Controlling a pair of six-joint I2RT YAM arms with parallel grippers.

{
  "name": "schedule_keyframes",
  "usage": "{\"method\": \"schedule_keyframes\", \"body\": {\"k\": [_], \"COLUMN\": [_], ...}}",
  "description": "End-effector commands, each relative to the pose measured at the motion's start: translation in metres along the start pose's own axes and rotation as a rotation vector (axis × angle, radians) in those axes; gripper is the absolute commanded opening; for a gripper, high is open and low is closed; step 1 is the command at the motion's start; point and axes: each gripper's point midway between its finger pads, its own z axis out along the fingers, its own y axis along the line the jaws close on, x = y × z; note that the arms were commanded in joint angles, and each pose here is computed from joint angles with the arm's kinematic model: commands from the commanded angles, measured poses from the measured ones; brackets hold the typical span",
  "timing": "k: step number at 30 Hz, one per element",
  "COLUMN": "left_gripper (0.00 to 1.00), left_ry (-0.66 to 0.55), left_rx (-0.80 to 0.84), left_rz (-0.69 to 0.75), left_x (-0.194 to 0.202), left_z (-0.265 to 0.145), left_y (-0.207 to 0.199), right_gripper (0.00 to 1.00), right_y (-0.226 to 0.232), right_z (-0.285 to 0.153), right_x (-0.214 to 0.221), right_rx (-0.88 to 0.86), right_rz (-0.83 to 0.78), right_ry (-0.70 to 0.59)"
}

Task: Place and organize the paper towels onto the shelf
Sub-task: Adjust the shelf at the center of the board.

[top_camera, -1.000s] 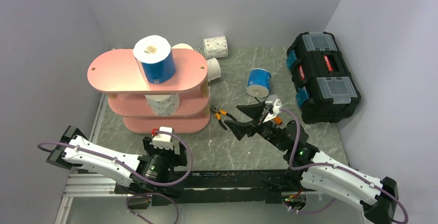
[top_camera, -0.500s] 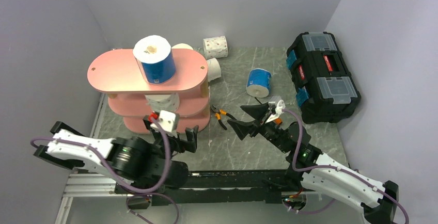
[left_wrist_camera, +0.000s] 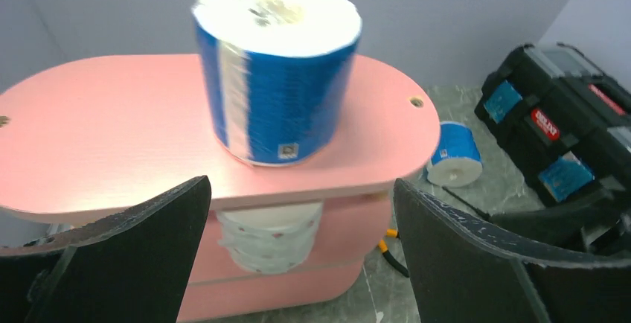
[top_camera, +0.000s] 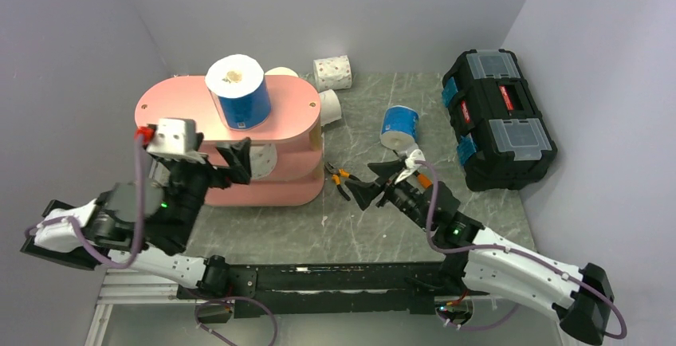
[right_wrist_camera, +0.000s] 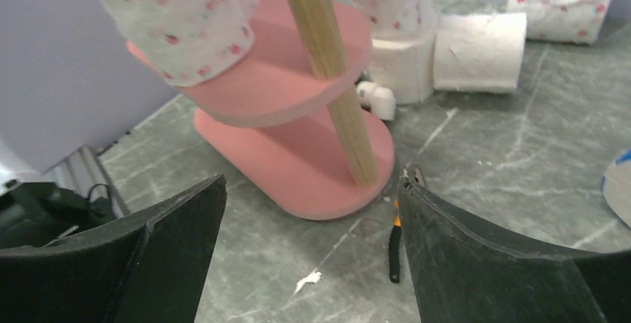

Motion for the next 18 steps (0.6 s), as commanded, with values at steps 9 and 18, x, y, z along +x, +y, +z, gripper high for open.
{"method": "schedule_keyframes", "body": {"k": [9,18], "left_gripper": [0.99,0.99], "left_ry": [-0.042,0.000], "left_rx": [-0.202,-0.191], "left_rz": [0.029,0.115], "left_x": [-0.071,-0.079], "left_z": [0.004,0.010], "left_y": [0.052,0.047], "right_gripper": [0.86,0.85], "right_y": [0.001,0.005], "right_z": [0.052,0.085], "right_x": [-0.025,-0.042], "right_rx": [0.051,0.045], "right_rz": [0.000,-0.026], "right_ry": [-0.087,-0.109]}}
